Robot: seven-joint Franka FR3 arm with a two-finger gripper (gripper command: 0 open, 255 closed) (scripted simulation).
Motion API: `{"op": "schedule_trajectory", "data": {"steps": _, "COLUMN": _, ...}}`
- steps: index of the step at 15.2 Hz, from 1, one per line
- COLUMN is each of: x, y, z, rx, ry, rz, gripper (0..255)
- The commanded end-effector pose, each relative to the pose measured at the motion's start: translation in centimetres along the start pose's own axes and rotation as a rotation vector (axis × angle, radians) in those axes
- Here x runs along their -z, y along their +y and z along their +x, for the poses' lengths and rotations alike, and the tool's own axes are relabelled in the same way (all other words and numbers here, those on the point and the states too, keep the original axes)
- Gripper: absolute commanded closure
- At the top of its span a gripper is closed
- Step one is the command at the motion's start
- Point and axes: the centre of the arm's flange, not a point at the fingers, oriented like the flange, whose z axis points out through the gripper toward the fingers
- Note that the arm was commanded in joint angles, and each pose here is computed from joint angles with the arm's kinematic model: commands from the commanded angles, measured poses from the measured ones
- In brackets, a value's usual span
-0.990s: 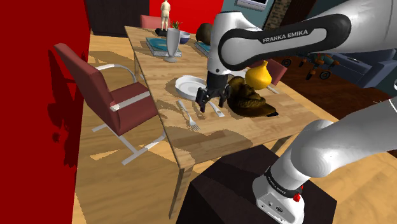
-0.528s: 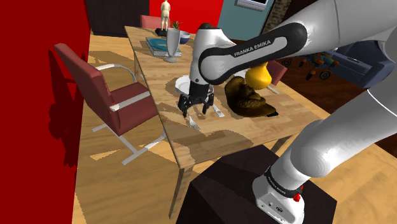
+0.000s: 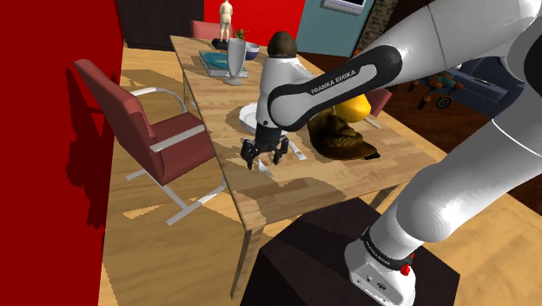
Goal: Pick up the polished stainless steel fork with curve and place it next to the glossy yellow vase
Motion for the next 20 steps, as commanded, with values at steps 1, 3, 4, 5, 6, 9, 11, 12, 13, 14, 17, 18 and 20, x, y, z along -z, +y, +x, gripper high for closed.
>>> {"op": "schedule_trajectory", "data": {"steps": 1, "x": -0.1, "y": 0.0, "z": 0.0, "rx": 0.000, "ry": 0.001, "rz": 0.000, "gripper": 0}}
{"op": "schedule_trajectory", "data": {"steps": 3, "x": -0.1, "y": 0.0, "z": 0.0, "rx": 0.000, "ry": 0.001, "rz": 0.000, "gripper": 0}}
{"op": "schedule_trajectory", "data": {"steps": 4, "x": -0.1, "y": 0.0, "z": 0.0, "rx": 0.000, "ry": 0.001, "rz": 0.000, "gripper": 0}}
{"op": "schedule_trajectory", "data": {"steps": 5, "x": -0.1, "y": 0.0, "z": 0.0, "rx": 0.000, "ry": 0.001, "rz": 0.000, "gripper": 0}}
{"op": "schedule_trajectory", "data": {"steps": 6, "x": -0.1, "y": 0.0, "z": 0.0, "rx": 0.000, "ry": 0.000, "rz": 0.000, "gripper": 0}}
{"op": "schedule_trajectory", "data": {"steps": 9, "x": -0.1, "y": 0.0, "z": 0.0, "rx": 0.000, "ry": 0.000, "rz": 0.000, "gripper": 255}}
{"op": "schedule_trajectory", "data": {"steps": 11, "x": -0.1, "y": 0.0, "z": -0.2, "rx": 0.000, "ry": 0.000, "rz": 0.000, "gripper": 255}}
{"op": "schedule_trajectory", "data": {"steps": 12, "x": -0.1, "y": -0.1, "z": -0.2, "rx": 0.000, "ry": 0.000, "rz": 0.001, "gripper": 255}}
{"op": "schedule_trajectory", "data": {"steps": 13, "x": -0.1, "y": -0.1, "z": -0.2, "rx": 0.000, "ry": 0.000, "rz": 0.001, "gripper": 255}}
{"op": "schedule_trajectory", "data": {"steps": 14, "x": -0.2, "y": -0.1, "z": -0.2, "rx": 0.000, "ry": 0.000, "rz": 0.001, "gripper": 255}}
{"op": "schedule_trajectory", "data": {"steps": 17, "x": 0.4, "y": 0.0, "z": 0.0, "rx": 0.000, "ry": 0.000, "rz": 0.000, "gripper": 255}}
{"op": "schedule_trajectory", "data": {"steps": 18, "x": 0.9, "y": 0.0, "z": -0.1, "rx": 0.000, "ry": 0.001, "rz": 0.000, "gripper": 255}}
{"op": "schedule_trajectory", "data": {"steps": 20, "x": 2.0, "y": 0.0, "z": -0.2, "rx": 0.000, "ry": 0.001, "rz": 0.000, "gripper": 255}}
